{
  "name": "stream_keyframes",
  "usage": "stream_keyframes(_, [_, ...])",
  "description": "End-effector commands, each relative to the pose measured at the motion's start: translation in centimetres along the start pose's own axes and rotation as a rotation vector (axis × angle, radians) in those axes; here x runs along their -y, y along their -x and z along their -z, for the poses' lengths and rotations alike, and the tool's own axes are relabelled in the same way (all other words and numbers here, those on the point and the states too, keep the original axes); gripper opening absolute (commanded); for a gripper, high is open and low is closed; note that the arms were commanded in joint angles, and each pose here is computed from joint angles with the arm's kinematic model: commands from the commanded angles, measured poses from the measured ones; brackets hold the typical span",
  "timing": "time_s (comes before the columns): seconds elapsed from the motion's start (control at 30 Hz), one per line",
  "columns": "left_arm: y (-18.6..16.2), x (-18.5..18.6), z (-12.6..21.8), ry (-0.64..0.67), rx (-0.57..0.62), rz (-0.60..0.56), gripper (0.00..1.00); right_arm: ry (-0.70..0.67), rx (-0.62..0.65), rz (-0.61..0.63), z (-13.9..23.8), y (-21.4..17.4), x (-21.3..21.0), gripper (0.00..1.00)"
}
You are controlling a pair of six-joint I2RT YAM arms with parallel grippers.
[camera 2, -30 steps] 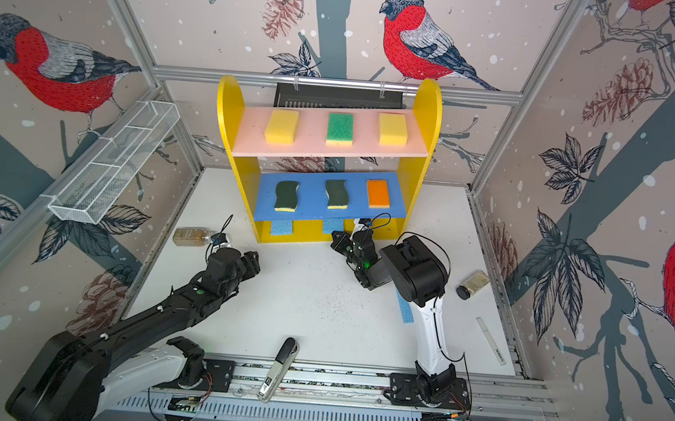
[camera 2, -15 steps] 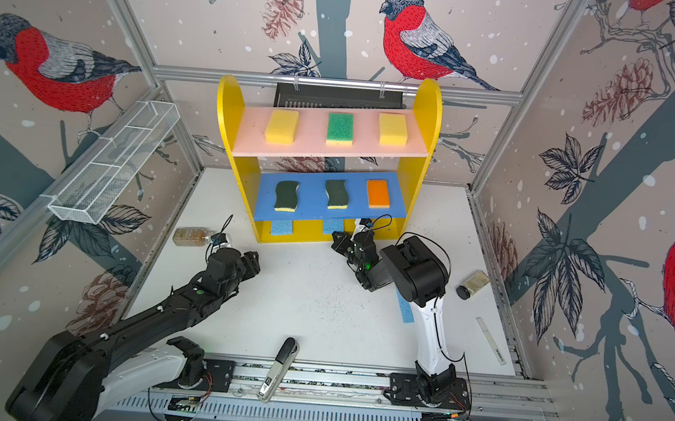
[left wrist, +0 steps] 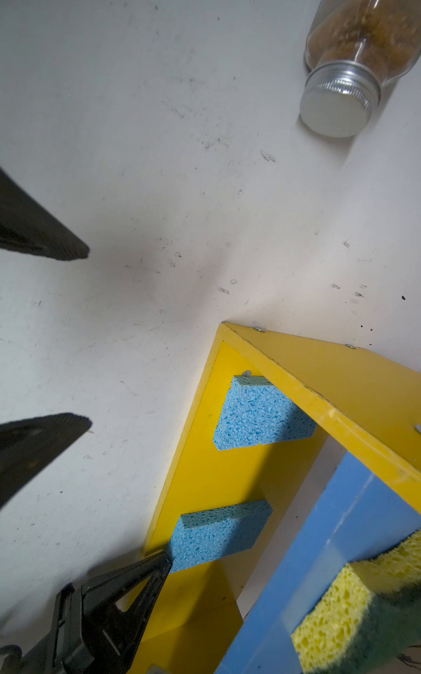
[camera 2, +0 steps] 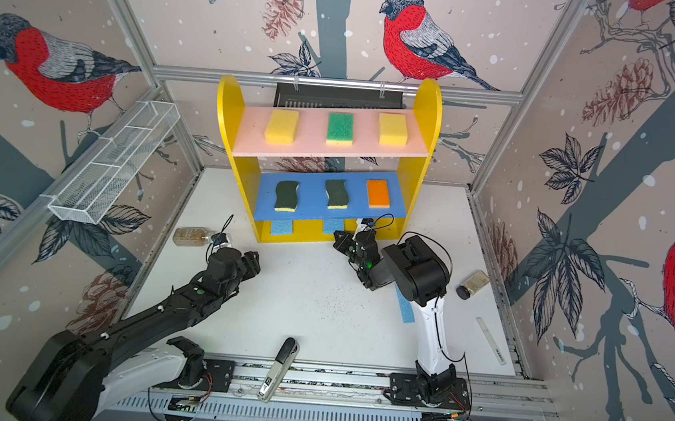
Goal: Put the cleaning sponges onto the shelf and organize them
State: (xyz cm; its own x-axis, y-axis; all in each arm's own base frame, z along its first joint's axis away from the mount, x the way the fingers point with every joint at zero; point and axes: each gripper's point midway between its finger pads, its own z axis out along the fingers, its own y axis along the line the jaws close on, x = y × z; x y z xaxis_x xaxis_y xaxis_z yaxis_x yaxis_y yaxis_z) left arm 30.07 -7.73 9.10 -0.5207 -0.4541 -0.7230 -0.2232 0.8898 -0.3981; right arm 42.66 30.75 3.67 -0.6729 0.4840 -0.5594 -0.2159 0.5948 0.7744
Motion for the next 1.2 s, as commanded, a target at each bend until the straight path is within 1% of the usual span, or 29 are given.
stream_keyframes(0.0, [0.8, 0.6, 0.1, -0.019, 0.027, 0.017, 0.68, -0.15, -0.081, -0.027, 0.4, -2.3, 3.8, 0.03])
stream_keyframes(0.27, [0.7, 0.6, 0.1, -0.018, 0.025, 0.016, 0.68, -0.147, -0.087, -0.029, 0.5, -2.4, 3.8, 0.03])
stream_keyframes(0.63, [0.8, 0.7, 0.3, -0.024, 0.027, 0.022, 0.68, -0.109, -0.083, 0.024, 1.2, -1.9, 1.9, 0.03])
stream_keyframes(0.83, [0.7, 0.8, 0.8, -0.029, 0.028, 0.024, 0.68, -0.096, -0.078, 0.034, 2.2, -1.8, 0.9, 0.04])
stream_keyframes(1.17, [0.7, 0.6, 1.7, -0.029, 0.03, 0.023, 0.68, -0.099, -0.068, 0.09, 4.6, -1.8, -1.2, 0.04])
